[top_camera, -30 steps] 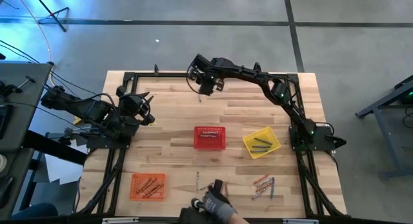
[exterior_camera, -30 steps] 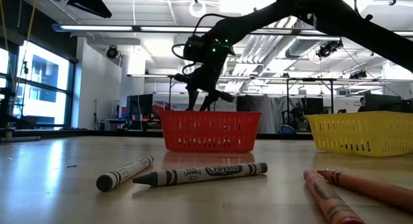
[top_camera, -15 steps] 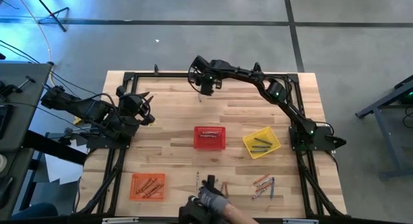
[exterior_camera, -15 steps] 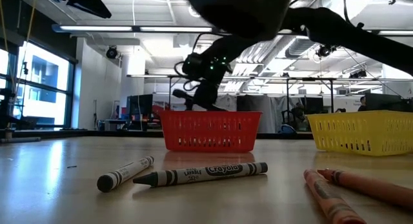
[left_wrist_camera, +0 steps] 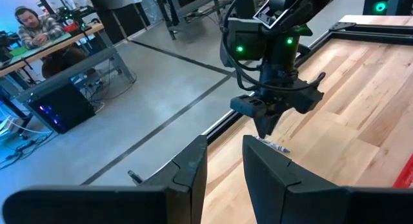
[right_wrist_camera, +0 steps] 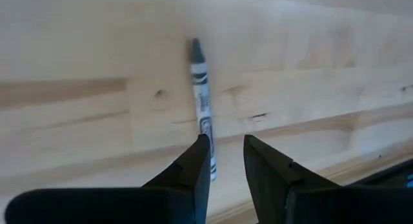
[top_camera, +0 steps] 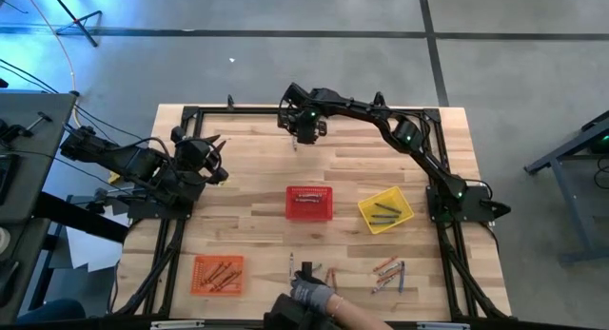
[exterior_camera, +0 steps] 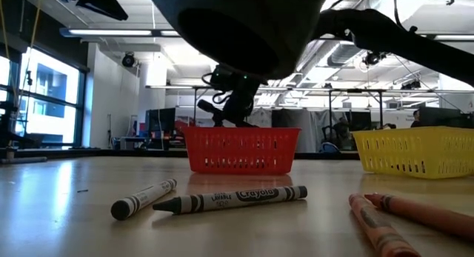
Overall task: Sort crayons
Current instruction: Put the gray crayon into the red bin
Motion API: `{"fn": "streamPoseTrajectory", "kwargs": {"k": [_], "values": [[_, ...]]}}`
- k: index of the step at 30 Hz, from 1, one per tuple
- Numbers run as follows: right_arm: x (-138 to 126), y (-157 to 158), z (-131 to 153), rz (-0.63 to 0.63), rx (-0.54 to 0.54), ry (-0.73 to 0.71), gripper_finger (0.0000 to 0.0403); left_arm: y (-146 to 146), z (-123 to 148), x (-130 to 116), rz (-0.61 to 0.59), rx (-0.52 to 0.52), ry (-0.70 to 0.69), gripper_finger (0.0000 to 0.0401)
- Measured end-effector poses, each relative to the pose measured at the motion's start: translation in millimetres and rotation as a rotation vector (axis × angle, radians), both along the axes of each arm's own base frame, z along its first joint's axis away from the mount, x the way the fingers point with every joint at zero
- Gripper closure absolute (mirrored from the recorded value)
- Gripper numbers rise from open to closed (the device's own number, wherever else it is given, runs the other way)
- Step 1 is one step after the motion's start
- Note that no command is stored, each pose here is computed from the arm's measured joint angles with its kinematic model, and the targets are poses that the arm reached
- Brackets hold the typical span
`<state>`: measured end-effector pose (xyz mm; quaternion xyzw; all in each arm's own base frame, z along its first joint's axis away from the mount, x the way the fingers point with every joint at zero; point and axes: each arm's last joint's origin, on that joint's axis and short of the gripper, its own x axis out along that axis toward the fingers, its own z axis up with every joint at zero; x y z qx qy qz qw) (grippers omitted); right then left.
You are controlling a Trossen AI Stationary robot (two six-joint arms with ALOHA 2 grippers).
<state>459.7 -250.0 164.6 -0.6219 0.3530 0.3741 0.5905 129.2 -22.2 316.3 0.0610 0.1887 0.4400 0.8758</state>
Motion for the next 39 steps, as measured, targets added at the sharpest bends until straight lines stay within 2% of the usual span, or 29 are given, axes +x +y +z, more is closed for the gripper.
{"fn": "streamPoseTrajectory", "kwargs": {"k": [14, 18, 34, 39], "values": [[2, 0, 1, -0.058, 0.047, -0.024, 0.0316, 0, 0, 0, 0.002, -0.003, -0.005, 0.0316], [3, -2, 2, -0.08, 0.097, -0.066, 0.0316, 0, 0, 0, 0.002, -0.003, -0.005, 0.0316], [-10, -18, 1, -0.109, 0.089, -0.033, 0.0316, 0, 0, 0, 0.008, 0.005, -0.008, 0.0316], [-10, -20, -1, -0.075, 0.046, -0.026, 0.0316, 1, 0, 0, 0.022, 0.012, -0.011, 0.0316]]}}
